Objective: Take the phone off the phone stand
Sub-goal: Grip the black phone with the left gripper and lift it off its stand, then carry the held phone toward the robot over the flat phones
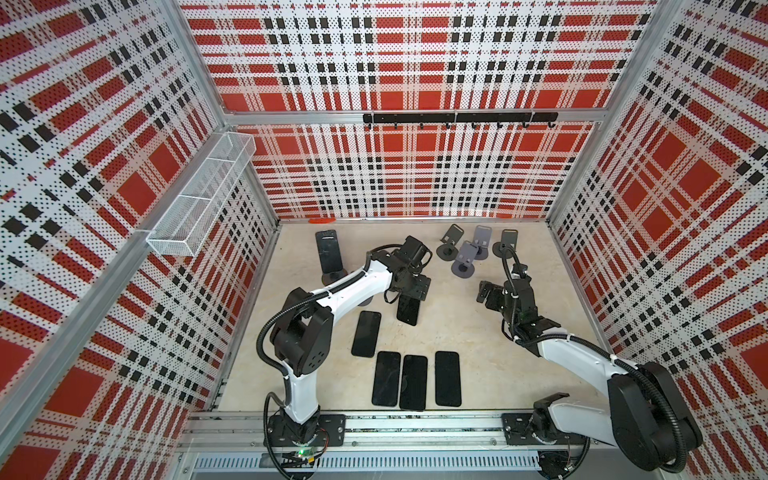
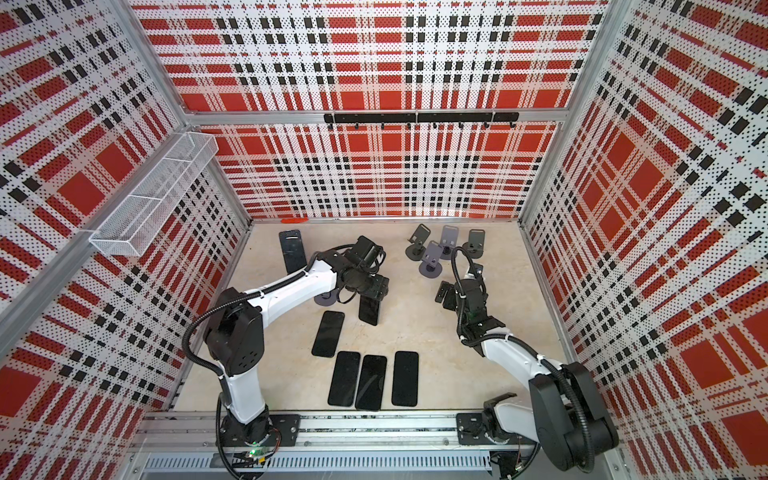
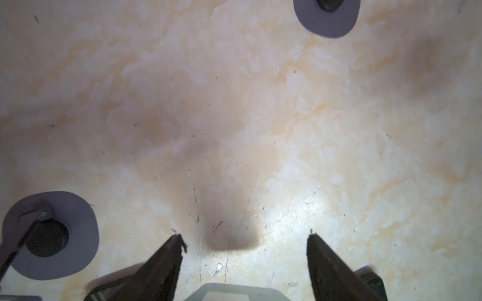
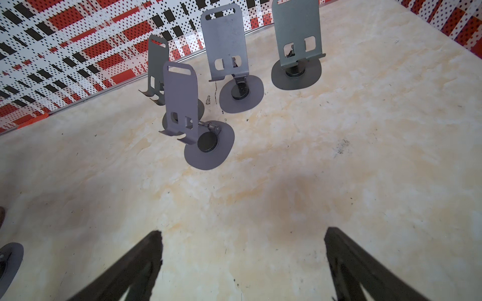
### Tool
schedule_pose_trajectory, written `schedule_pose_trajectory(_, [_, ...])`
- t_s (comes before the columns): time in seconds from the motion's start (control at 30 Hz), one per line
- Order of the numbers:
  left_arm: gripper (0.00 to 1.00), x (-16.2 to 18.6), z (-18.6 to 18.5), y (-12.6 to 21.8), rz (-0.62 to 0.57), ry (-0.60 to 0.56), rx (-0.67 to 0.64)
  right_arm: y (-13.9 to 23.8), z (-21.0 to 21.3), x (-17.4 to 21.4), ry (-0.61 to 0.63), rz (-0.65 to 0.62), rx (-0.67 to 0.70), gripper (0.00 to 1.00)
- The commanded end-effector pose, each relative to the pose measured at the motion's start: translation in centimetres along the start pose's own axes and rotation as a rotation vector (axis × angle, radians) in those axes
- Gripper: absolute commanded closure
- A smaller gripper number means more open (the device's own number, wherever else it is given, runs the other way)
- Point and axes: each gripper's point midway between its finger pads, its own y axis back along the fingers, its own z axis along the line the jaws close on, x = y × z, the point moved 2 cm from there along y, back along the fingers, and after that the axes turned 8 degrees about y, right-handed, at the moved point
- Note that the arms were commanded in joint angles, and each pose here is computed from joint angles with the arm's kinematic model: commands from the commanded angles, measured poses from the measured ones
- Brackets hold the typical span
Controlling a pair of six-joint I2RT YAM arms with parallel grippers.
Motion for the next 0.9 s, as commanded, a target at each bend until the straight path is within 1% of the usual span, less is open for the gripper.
schedule_pose_trajectory(0.0, [0.4,0.4,0.0,-0.5,0.0,-0.008,-0.023,-0.1,0.2,-1.3,-0.003,-0.029,-0.001,0.0])
schedule_pose_trajectory(0.1, [0.39,1.2,0.2,-1.5,0.026,-0.02,-0.041,0.0,0.1,-1.4,-0.002,-0.033,0.002,0.0])
schedule_pose_trajectory(0.23, [0.39,1.3,0.6,-2.1,0.021,-0.036,-0.09,0.1,0.1,-1.6,-0.001,-0.042,0.005,0.0])
schedule_pose_trajectory(0.6, [0.38,3.6,0.9,-4.2,0.081,-0.061,-0.118,-0.2,0.1,-1.2,0.001,-0.027,0.005,0.0])
schedule_pose_trajectory(0.87, [0.37,3.8,1.3,-5.4,0.049,-0.036,-0.128,0.0,-0.1,-1.4,0.0,-0.035,0.015,0.0])
